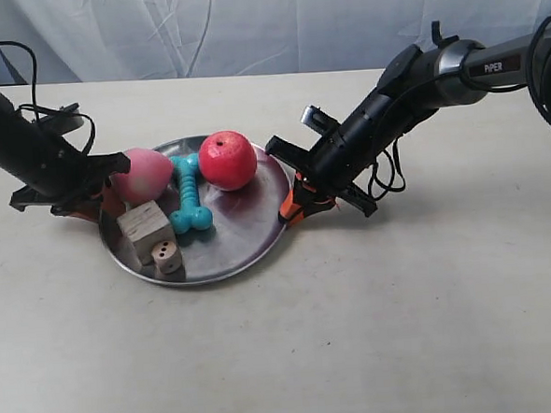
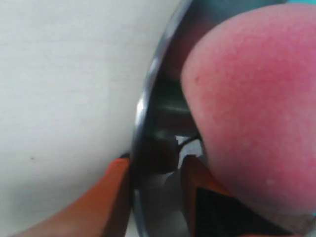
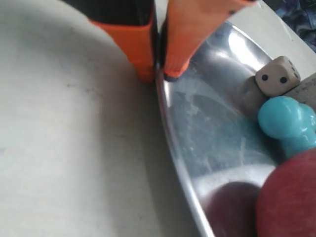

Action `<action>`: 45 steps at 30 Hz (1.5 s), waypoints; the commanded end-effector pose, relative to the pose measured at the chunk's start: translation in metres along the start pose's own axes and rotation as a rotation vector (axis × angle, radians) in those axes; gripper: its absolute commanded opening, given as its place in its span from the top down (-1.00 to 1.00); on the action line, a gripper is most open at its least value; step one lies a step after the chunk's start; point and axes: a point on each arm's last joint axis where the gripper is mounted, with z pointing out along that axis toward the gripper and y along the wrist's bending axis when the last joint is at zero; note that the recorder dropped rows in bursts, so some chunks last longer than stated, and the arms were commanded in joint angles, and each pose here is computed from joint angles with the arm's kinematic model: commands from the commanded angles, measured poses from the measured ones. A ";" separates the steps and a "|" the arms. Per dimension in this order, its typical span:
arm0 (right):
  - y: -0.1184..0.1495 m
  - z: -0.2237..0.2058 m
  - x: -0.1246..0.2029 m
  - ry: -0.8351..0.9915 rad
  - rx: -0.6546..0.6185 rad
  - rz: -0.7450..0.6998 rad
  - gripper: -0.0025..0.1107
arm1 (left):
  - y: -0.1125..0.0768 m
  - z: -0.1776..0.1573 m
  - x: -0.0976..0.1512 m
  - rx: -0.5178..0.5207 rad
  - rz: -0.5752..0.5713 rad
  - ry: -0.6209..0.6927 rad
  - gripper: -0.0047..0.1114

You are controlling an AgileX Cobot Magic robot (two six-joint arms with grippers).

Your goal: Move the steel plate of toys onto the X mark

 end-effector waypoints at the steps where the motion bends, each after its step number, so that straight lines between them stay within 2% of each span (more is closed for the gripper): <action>1: 0.024 0.003 0.000 -0.029 -0.104 -0.004 0.97 | -0.015 0.009 0.003 0.079 -0.029 0.025 0.21; 5: 0.024 0.003 0.001 -0.027 -0.105 -0.003 0.91 | -0.016 0.009 0.004 0.083 -0.033 0.035 0.21; 7: 0.024 0.003 0.001 -0.027 -0.105 -0.003 0.72 | -0.015 0.009 0.004 0.081 -0.031 0.037 0.21; 11: 0.024 0.003 0.001 -0.024 -0.105 -0.003 0.11 | -0.014 0.009 0.005 0.066 -0.014 0.047 0.21; 13: 0.024 0.003 0.001 -0.021 -0.104 -0.004 -0.07 | -0.014 0.009 0.005 0.067 -0.013 0.051 0.21; 17: 0.024 0.000 0.003 -0.014 -0.062 -0.041 -0.06 | -0.015 0.006 0.005 0.064 -0.005 0.046 0.21; 21: 0.025 -0.006 0.005 -0.026 -0.019 -0.076 -0.06 | -0.014 -0.001 0.004 0.020 0.015 0.025 0.21; 30: 0.025 -0.008 0.006 -0.018 -0.007 -0.074 -0.06 | -0.003 -0.020 0.004 -0.189 0.017 0.002 0.21; 45: 0.018 -0.036 0.011 -0.043 0.240 -0.139 -0.06 | -0.012 -0.043 0.003 -0.208 0.033 -0.056 0.23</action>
